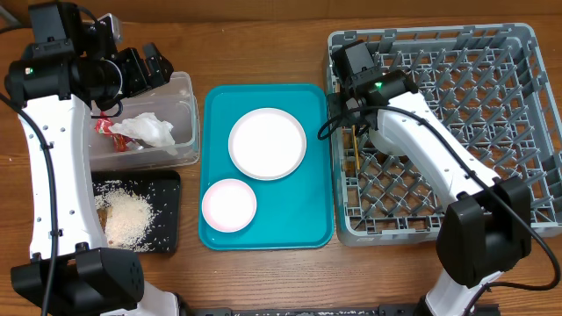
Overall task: Sort waste into correct bins and load items into the dishwasher
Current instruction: 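Move right gripper to the white plate and grip its rim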
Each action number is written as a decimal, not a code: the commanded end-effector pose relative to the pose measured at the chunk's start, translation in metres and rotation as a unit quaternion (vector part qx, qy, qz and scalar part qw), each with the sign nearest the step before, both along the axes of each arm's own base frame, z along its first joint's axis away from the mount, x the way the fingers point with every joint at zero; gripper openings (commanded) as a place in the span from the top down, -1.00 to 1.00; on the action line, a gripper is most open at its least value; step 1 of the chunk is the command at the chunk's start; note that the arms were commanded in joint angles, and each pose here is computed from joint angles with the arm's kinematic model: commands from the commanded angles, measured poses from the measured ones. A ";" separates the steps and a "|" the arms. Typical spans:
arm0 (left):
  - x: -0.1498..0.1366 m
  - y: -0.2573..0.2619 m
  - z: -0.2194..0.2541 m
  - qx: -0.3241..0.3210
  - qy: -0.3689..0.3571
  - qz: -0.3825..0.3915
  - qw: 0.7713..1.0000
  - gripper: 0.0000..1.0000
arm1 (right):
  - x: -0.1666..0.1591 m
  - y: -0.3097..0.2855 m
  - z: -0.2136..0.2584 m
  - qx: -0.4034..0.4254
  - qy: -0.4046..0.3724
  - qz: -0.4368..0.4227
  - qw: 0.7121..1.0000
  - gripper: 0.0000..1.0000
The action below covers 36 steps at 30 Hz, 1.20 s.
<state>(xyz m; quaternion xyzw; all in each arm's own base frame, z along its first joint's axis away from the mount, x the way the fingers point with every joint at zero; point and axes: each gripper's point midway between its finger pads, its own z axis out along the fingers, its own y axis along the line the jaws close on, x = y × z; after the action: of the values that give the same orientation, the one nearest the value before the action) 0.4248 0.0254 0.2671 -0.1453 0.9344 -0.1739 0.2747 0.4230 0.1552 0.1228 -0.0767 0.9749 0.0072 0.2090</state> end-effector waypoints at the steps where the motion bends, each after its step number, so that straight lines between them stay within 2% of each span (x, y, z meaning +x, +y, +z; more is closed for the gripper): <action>1: 0.003 0.002 0.006 0.000 -0.006 0.011 1.000 -1.00 | 0.006 0.008 0.012 0.034 -0.013 -0.022 0.999 -0.03; 8: 0.003 0.002 0.006 0.000 -0.006 0.011 1.000 -1.00 | -0.002 0.075 0.028 0.201 0.015 0.045 0.978 -0.01; 12: 0.003 0.002 0.006 0.000 -0.006 0.011 1.000 -1.00 | -0.011 0.104 0.035 0.226 0.012 0.077 0.971 -0.01; 16: 0.003 0.002 0.006 0.000 -0.006 0.011 1.000 -1.00 | -0.028 0.125 0.029 0.217 0.021 0.101 0.971 -0.04; 19: 0.003 0.002 0.006 0.000 -0.006 0.011 1.000 -1.00 | -0.034 0.127 0.018 0.178 0.014 0.098 0.979 -0.12; 23: 0.003 0.002 0.006 0.000 -0.006 0.011 1.000 -1.00 | -0.026 0.115 0.007 0.112 -0.017 0.075 0.991 -0.18; 36: 0.003 0.002 0.006 0.000 -0.007 0.011 1.000 -1.00 | 0.002 0.094 -0.066 0.037 -0.004 0.034 0.999 -0.19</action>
<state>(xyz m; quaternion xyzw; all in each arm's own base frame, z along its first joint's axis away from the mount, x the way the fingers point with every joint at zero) 0.4249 0.0252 0.2671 -0.1452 0.9344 -0.1740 0.2748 0.4192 0.2611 0.0784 -0.1125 0.9652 0.0791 0.2225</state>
